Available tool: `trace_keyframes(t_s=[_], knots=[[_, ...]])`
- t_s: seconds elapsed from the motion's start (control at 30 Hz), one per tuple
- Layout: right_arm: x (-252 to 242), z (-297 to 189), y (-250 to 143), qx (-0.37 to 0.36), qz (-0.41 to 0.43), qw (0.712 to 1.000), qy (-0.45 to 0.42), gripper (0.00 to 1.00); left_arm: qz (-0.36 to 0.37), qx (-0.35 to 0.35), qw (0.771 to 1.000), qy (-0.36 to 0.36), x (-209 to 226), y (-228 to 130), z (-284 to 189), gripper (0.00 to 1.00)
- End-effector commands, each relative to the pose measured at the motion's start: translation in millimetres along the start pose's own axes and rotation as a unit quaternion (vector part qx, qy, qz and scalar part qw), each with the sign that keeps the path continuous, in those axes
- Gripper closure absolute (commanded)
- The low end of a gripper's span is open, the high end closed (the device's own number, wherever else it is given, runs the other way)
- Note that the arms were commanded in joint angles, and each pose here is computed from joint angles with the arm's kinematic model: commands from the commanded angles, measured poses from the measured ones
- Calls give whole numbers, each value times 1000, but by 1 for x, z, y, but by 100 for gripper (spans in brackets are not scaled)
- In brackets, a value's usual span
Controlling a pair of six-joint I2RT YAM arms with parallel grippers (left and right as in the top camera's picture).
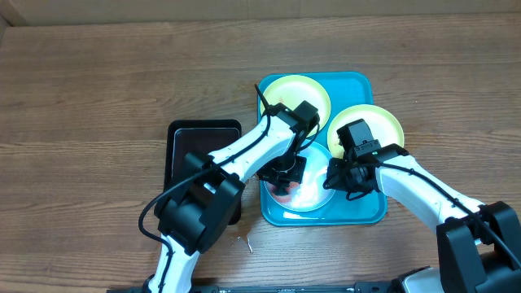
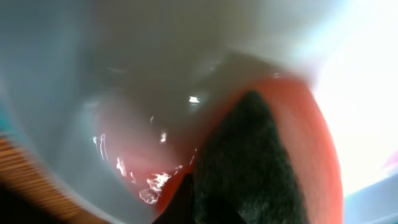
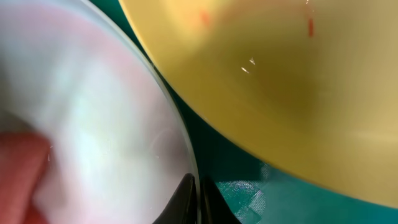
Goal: Clean dirty plates on tray and stack at the side
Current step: 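Scrub the light-blue plate with the held sponge using the left gripper, then return the sponge to the black tray with the left gripper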
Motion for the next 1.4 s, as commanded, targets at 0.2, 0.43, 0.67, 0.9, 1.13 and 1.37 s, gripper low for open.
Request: trace_keyframes(t_s=[0.2, 0.43, 0.67, 0.9, 1.13, 1.37], knots=[[-3, 1, 0, -3, 1, 1000, -10, 96, -67, -69, 988, 118, 28, 12, -27, 96], [-4, 1, -1, 1, 1, 1000, -13, 96, -86, -177, 980, 32, 32, -2, -116, 96], [-4, 1, -1, 0, 1, 1000, -13, 96, -141, -266, 953, 28, 96, -47, -192, 96], [-4, 1, -1, 0, 1, 1000, -13, 96, -198, -148, 965, 86, 145, -75, -129, 96], [-4, 1, -1, 1, 1, 1000, -13, 96, -217, -112, 967, 75, 150, -77, -42, 96], [-2, -7, -1, 9, -1, 1000, -21, 96, -218, -130, 966, 54, 149, -72, -53, 57]])
Point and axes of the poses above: each gripper's point midway between its finger pads, its own z axis out along the fingers, its own x axis along the line the jaws close on, y = z × x, the point moved 6 cm from there along -z, back along the fingers, and after that the axes turned 12 degrees about z, right-handed, at the moved point
